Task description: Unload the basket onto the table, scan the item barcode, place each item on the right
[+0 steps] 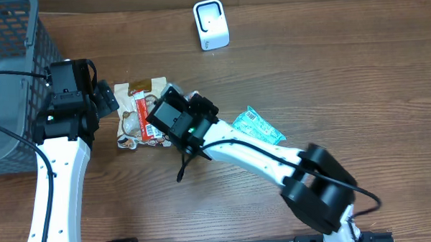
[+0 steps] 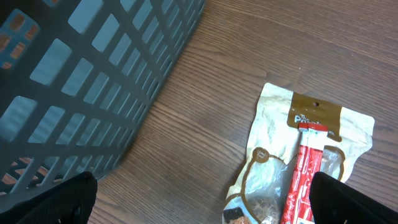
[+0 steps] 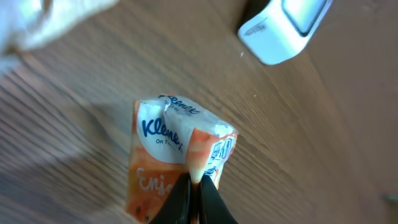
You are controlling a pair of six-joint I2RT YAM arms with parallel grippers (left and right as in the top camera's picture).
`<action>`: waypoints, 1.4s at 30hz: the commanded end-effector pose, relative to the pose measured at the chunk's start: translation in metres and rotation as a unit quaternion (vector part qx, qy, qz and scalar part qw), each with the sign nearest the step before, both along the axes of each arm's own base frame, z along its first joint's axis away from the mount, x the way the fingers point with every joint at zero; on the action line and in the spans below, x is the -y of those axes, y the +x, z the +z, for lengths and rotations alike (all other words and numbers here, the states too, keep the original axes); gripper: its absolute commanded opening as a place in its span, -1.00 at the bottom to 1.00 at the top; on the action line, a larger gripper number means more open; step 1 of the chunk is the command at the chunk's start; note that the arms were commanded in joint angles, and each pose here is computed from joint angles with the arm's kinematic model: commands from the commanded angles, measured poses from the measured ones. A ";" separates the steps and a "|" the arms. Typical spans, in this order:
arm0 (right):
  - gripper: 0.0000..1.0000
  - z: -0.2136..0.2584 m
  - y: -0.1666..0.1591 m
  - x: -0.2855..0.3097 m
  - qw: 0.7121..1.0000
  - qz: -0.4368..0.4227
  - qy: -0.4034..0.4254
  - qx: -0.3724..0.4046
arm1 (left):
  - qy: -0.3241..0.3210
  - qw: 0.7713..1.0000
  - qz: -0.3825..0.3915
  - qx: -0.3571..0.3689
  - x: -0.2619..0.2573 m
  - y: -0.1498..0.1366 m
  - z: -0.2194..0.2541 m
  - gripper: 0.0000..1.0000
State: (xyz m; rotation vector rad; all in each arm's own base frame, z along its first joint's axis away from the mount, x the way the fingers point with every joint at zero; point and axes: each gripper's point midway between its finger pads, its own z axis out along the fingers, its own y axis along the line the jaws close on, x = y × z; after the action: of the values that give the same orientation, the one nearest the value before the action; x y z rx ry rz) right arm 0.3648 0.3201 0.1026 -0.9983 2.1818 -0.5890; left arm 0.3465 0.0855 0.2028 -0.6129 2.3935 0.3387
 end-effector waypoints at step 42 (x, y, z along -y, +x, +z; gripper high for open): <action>-0.81 -0.050 -0.015 -0.032 0.989 0.112 -0.094 -0.031 | 0.007 1.000 0.003 0.003 -0.002 0.002 0.004 0.99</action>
State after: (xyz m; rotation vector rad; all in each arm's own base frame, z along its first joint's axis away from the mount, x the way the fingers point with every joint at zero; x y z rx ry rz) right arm 0.3532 0.3456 0.0564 -1.3818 2.0329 -0.7260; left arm 0.3465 0.0855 0.2029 -0.6128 2.3931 0.3386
